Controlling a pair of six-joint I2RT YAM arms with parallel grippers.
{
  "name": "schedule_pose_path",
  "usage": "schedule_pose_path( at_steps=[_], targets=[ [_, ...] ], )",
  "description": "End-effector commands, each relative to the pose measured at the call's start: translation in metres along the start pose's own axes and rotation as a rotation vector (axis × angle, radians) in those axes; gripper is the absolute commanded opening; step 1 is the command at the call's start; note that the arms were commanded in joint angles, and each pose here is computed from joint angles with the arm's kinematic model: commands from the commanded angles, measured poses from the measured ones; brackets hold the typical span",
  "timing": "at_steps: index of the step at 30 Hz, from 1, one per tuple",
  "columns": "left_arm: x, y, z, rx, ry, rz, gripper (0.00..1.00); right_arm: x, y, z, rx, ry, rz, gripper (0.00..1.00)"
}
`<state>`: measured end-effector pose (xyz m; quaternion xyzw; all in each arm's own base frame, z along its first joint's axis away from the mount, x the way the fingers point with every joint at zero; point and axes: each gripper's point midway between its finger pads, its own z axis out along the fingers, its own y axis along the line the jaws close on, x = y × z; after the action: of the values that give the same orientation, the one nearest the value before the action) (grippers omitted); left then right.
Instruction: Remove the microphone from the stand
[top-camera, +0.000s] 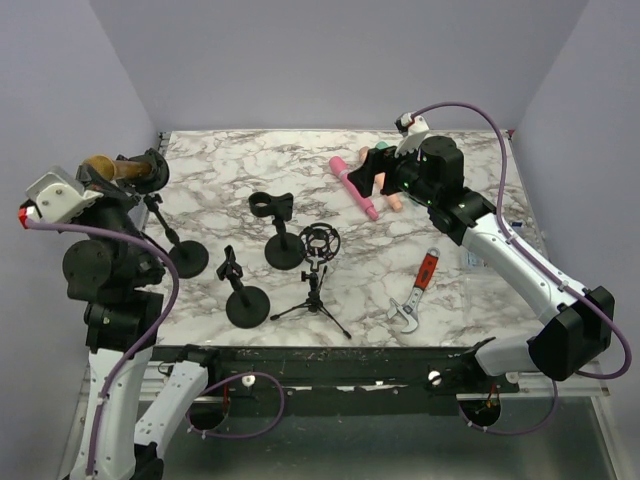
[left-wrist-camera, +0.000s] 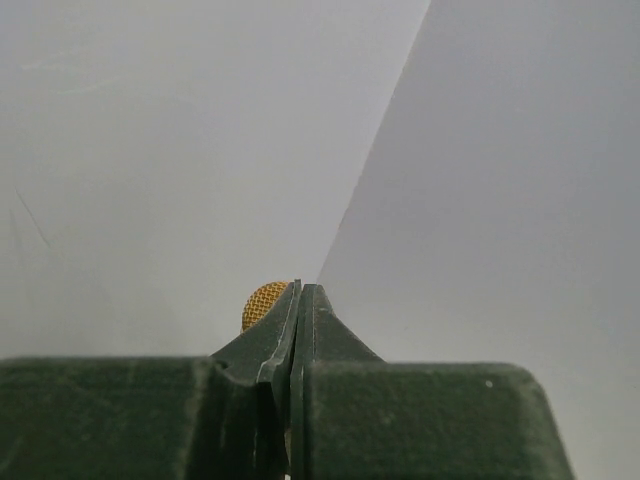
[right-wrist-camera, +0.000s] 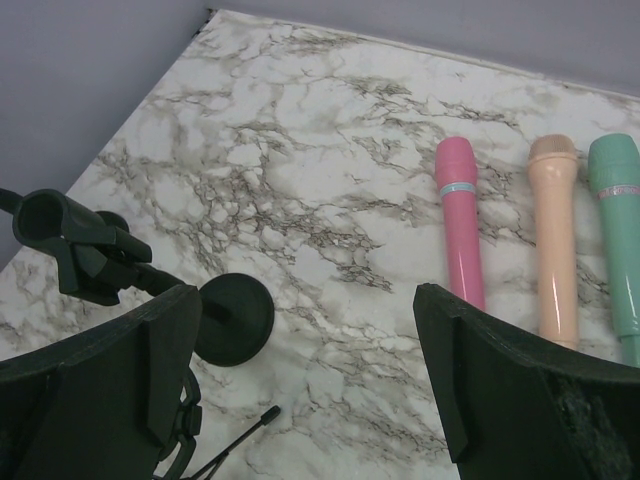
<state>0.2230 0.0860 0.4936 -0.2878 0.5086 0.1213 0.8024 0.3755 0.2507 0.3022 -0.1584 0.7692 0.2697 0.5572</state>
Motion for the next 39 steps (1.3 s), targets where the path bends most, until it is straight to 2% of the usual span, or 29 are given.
schedule_pose_path(
  at_steps=[1, 2, 3, 5, 6, 7, 8, 10, 13, 15, 19, 22, 27, 31, 39],
  targets=[
    [-0.013, -0.004, -0.008, 0.058, 0.007, -0.031, 0.00, -0.003, 0.005, -0.007, -0.014, -0.009, -0.011, 0.96],
    [-0.013, -0.003, -0.009, 0.057, 0.014, -0.038, 0.00, -0.002, 0.005, -0.006, -0.016, -0.008, -0.009, 0.96],
    [-0.011, -0.004, -0.010, 0.057, 0.021, -0.048, 0.05, -0.003, 0.006, -0.006, -0.018, -0.011, -0.009, 0.96],
    [-0.004, -0.005, -0.010, 0.059, 0.042, -0.053, 0.34, -0.003, 0.007, -0.006, -0.022, -0.010, -0.007, 0.96],
    [0.003, -0.005, -0.010, 0.061, 0.057, -0.047, 0.54, -0.003, 0.007, -0.006, -0.024, -0.010, -0.007, 0.96],
    [0.010, -0.006, -0.010, 0.062, 0.075, -0.044, 0.68, -0.003, 0.007, -0.006, -0.024, -0.012, -0.007, 0.96],
    [0.019, -0.009, -0.010, 0.067, 0.097, -0.038, 0.76, -0.003, 0.007, -0.006, -0.023, -0.013, -0.008, 0.96],
    [0.040, -0.012, -0.009, 0.075, 0.145, -0.012, 0.85, -0.002, 0.006, -0.007, -0.019, -0.012, -0.012, 0.96],
    [0.070, -0.013, -0.008, 0.069, 0.206, 0.024, 0.91, -0.003, 0.003, -0.009, -0.005, -0.016, -0.024, 0.96],
    [0.084, -0.012, -0.008, 0.065, 0.221, 0.047, 0.98, -0.002, 0.003, -0.008, -0.003, -0.012, -0.027, 0.96],
    [0.109, -0.006, -0.007, 0.044, 0.233, 0.103, 0.99, 0.003, 0.004, -0.005, -0.016, 0.011, -0.017, 0.96],
    [0.122, 0.000, -0.003, 0.022, 0.200, 0.159, 0.99, 0.005, 0.007, -0.003, -0.031, 0.018, -0.006, 0.96],
    [0.123, -0.004, 0.011, 0.024, 0.111, 0.241, 0.99, 0.003, 0.014, 0.002, -0.066, 0.012, 0.021, 0.96],
    [0.116, -0.006, 0.024, -0.007, 0.056, 0.236, 0.99, 0.006, 0.018, 0.004, -0.090, 0.021, 0.032, 0.96],
    [0.108, 0.006, 0.037, -0.077, -0.037, 0.181, 0.98, 0.011, 0.006, -0.002, -0.031, 0.037, -0.002, 0.96]
  ],
)
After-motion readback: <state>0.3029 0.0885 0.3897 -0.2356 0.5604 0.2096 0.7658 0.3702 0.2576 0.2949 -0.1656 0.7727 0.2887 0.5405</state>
